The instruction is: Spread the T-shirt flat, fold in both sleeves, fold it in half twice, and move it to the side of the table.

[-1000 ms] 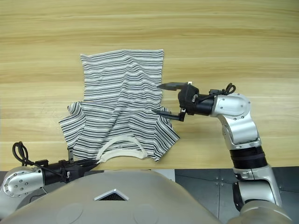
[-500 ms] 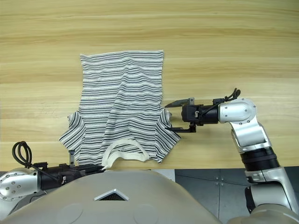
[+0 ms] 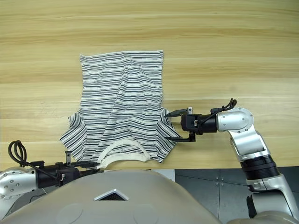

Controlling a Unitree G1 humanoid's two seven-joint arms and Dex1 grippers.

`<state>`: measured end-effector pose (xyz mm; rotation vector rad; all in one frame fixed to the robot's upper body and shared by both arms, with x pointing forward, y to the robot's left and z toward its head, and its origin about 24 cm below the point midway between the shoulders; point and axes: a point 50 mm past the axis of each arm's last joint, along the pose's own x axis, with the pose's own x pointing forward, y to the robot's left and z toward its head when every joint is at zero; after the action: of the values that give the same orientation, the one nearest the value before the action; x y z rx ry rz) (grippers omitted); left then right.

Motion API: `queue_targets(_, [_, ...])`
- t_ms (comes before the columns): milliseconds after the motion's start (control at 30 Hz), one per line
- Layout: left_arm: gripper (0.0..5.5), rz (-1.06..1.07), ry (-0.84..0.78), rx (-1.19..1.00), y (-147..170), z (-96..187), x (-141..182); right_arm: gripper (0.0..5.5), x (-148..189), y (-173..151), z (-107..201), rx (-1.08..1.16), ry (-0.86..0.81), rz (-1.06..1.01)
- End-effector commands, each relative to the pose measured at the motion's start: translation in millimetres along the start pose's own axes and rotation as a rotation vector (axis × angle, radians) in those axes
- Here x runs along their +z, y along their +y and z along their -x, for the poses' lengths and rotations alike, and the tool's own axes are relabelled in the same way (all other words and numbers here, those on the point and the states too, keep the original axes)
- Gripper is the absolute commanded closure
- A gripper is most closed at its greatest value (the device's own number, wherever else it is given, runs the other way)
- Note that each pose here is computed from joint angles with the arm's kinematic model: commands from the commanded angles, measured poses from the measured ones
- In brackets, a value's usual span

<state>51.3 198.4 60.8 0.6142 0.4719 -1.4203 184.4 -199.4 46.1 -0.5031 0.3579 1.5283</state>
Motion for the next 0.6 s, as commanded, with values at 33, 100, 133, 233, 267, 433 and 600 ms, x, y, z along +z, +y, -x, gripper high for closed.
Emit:
queue_targets(33, [3.95, -0.007, -0.014, -0.011, -0.2, 0.0, 1.4, 1.56, -0.9, -0.9, -0.5, 0.006, 0.037, 0.026])
queue_targets(100, [3.57, 0.008, -0.083, -0.039, -4.4, 2.1, 10.3, 1.56, -8.0, 1.6, -2.1, 0.012, 0.090, 0.042])
queue_targets(133, [3.46, 0.017, -0.117, -0.049, -5.5, 3.9, 14.4, 1.56, -11.1, 2.3, -3.2, 0.012, 0.116, 0.056])
queue_targets(233, [2.92, 0.042, -0.243, -0.058, -2.8, 11.4, 29.7, 1.56, -18.6, 1.0, -5.8, 0.009, 0.182, 0.110])
queue_targets(267, [2.72, 0.049, -0.280, -0.054, -0.7, 13.8, 33.9, 1.56, -19.5, -0.2, -6.3, 0.007, 0.195, 0.124])
queue_targets(433, [1.89, 0.136, -0.275, 0.103, 25.2, 23.1, 15.9, 1.56, -21.9, -3.7, -7.3, 0.009, 0.225, 0.161])
queue_targets(600, [1.09, 0.097, 0.057, 0.453, 68.5, 31.5, -45.5, 1.56, -21.1, -5.0, 1.2, -0.004, 0.233, 0.158])
